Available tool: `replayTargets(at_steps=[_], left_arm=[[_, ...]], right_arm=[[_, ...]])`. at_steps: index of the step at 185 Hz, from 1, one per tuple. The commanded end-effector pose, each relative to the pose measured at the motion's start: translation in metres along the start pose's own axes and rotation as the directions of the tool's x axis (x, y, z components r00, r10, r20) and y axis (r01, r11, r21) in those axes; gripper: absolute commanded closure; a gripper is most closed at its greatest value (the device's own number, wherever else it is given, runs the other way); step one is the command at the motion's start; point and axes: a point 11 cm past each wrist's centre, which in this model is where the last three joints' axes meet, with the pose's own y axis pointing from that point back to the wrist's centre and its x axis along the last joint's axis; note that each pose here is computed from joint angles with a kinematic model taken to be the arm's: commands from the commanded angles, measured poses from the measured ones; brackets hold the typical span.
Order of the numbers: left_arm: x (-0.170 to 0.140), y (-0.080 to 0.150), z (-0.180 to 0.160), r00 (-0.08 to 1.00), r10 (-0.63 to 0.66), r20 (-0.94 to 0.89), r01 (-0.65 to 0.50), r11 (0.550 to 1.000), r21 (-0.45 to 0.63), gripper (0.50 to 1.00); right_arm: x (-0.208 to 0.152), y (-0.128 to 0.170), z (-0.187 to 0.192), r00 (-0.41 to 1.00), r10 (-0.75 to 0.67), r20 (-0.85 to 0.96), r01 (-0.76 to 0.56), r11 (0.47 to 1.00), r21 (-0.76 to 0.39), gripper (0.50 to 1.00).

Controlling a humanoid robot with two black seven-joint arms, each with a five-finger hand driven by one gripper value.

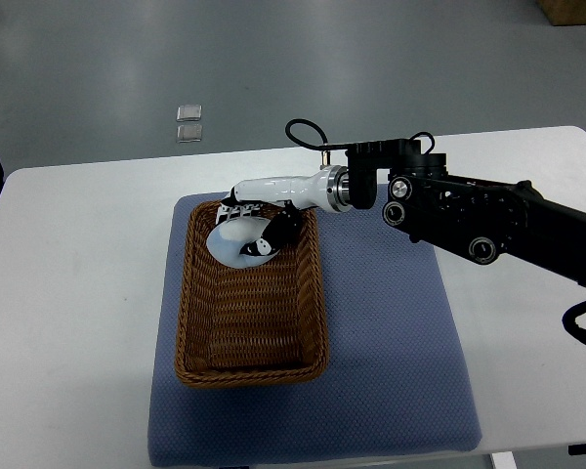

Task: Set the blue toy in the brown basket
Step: 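Lift the toy and carry it with the right hand over the basket, then lower the toy into the basket and open the right hand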

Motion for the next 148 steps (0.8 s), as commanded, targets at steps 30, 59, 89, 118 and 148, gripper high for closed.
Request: replayTargets(at_steps=[30, 59, 89, 118, 148], left_arm=[[0.000, 0.000, 0.000, 1.000, 0.000, 0.000, 0.000, 1.000, 0.000, 0.500], [0.000, 0.000, 0.000, 1.000, 0.000, 0.000, 0.000, 1.000, 0.000, 0.500], [0.000, 0.000, 0.000, 1.000, 0.000, 0.000, 0.000, 1.000, 0.000, 0.500], [0.000, 0.000, 0.000, 1.000, 0.000, 0.000, 0.000, 1.000, 0.000, 0.500], [0.000, 0.000, 0.000, 1.000, 0.000, 0.000, 0.000, 1.000, 0.000, 0.500]], right_arm=[[-0.015, -0.007, 0.000, 1.000, -0.013, 0.014, 0.013, 1.000, 0.006, 0.752], [-0.016, -0.007, 0.002, 1.000, -0.013, 0.020, 0.013, 1.000, 0.005, 0.689], [-0.016, -0.006, 0.001, 0.999, -0.019, 0.027, 0.018, 1.000, 0.009, 0.652], [-0.014, -0.005, 0.002, 0.999, -0.011, 0.031, 0.011, 1.000, 0.009, 0.605], [-0.002, 0.000, 0.002, 0.999, 0.025, 0.043, -0.025, 1.000, 0.014, 0.599]])
